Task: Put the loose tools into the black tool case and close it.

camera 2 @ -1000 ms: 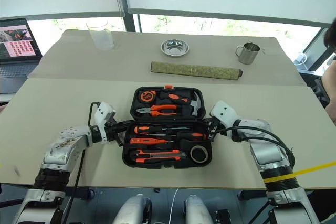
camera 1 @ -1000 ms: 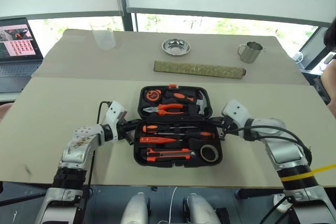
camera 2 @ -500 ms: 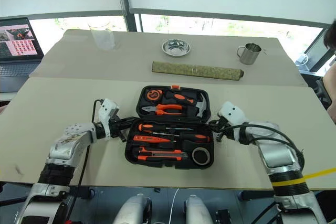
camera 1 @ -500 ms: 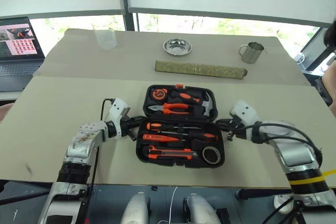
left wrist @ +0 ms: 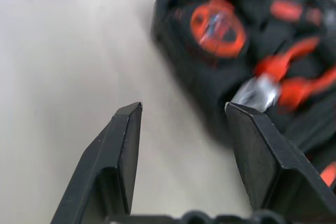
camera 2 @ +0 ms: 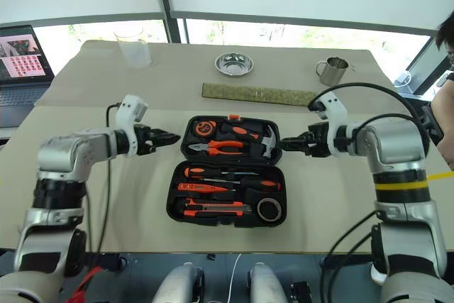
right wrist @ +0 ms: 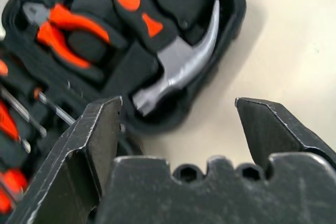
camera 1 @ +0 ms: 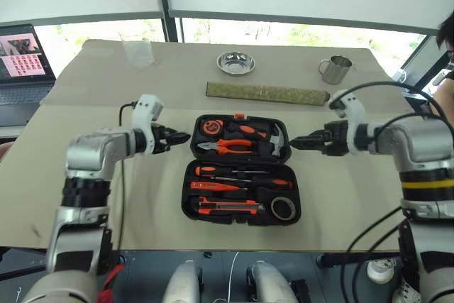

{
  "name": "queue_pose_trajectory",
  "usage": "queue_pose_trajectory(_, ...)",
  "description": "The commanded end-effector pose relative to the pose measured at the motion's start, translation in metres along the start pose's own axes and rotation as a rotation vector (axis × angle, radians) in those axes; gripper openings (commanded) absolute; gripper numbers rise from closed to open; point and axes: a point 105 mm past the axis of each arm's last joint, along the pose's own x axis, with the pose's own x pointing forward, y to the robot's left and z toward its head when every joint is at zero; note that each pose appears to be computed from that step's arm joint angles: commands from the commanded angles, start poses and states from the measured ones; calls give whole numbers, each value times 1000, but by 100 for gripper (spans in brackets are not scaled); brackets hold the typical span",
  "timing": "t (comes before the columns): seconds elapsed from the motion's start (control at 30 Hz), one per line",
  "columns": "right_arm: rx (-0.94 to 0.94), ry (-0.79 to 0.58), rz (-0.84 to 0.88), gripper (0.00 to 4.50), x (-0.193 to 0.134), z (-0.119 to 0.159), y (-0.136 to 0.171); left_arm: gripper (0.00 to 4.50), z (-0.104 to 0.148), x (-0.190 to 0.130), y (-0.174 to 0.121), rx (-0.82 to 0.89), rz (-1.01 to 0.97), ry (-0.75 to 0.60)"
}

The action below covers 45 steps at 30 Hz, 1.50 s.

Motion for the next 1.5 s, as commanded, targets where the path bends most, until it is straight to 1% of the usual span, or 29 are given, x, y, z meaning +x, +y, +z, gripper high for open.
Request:
queue_pose_trajectory(0.03, 11, 2, -59, 409, 2, 5, -7, 274, -4, 5, 1, -23, 27, 22)
queue_pose_trajectory(0.17, 10, 30, -48, 409, 14, -2, -3, 274, -4, 10, -5, -41, 9, 26)
queue_pose_trajectory(0.3, 25, 23, -25, 409, 22, -4, 2, 274, -3, 16, -9, -49, 6, 19)
queue_pose_trajectory(0.53, 40, 44, -13, 409, 25, -9, 4, 274, -7, 16, -10, -50, 0, 42)
queue_pose_trajectory(0.6, 44, 54, -21, 358, 27, -12, 3, 274, -10, 15, -7, -50, 15, 54)
queue_pose_trajectory(0.63, 44, 67, -22, 341, 28, -14, 3, 221, -11, 14, -6, -45, 23, 62)
queue_pose_trajectory(0.67, 47, 77, -26, 307, 28, -17, 3, 205, -12, 14, -5, -43, 30, 68)
queue_pose_trajectory(0.8, 50, 101, -34, 163, 31, -24, 3, 53, -14, 13, -4, -43, 31, 85)
queue_pose_trajectory(0.87, 59, 98, -39, 100, 33, -26, 2, 2, -13, 12, -4, -49, 31, 81)
queue_pose_trajectory(0.93, 65, 89, -40, 31, 35, -25, 3, 0, -12, 12, -3, -57, 33, 75)
queue_pose_trajectory(0.97, 63, 75, -41, 5, 36, -24, 3, 0, -12, 12, -3, -59, 33, 69)
queue_pose_trajectory(1.0, 55, 51, -39, 5, 37, -21, 4, 0, -11, 12, -4, -58, 30, 61)
queue_pose_trajectory(1.07, -12, -79, 10, 5, 38, -3, 14, 0, -7, 12, -6, -37, 8, 12)
queue_pose_trajectory(1.17, -145, -238, 74, 5, 30, 16, 29, 0, 4, 9, -13, 3, -51, -110)
queue_pose_trajectory(1.2, -220, -294, 82, 5, 25, 21, 34, 0, 11, 5, -16, 49, -79, -192)
queue_pose_trajectory(1.27, -451, -427, 94, 5, 9, 26, 48, 0, 15, -8, -19, 156, -113, -322)
queue_pose_trajectory(1.33, -628, -481, 109, 5, 0, 20, 59, 0, 15, -17, -20, 223, -113, -395)
queue_pose_trajectory(1.4, -753, -478, 122, 5, -3, 5, 64, 0, 14, -24, -22, 275, -108, -457)
queue_pose_trajectory(1.43, -815, -480, 115, 5, -4, -6, 65, 0, 9, -29, -24, 342, -100, -491)
queue_pose_trajectory(1.5, -890, -518, 83, 5, -6, -15, 65, 0, 3, -39, -29, 497, -80, -568)
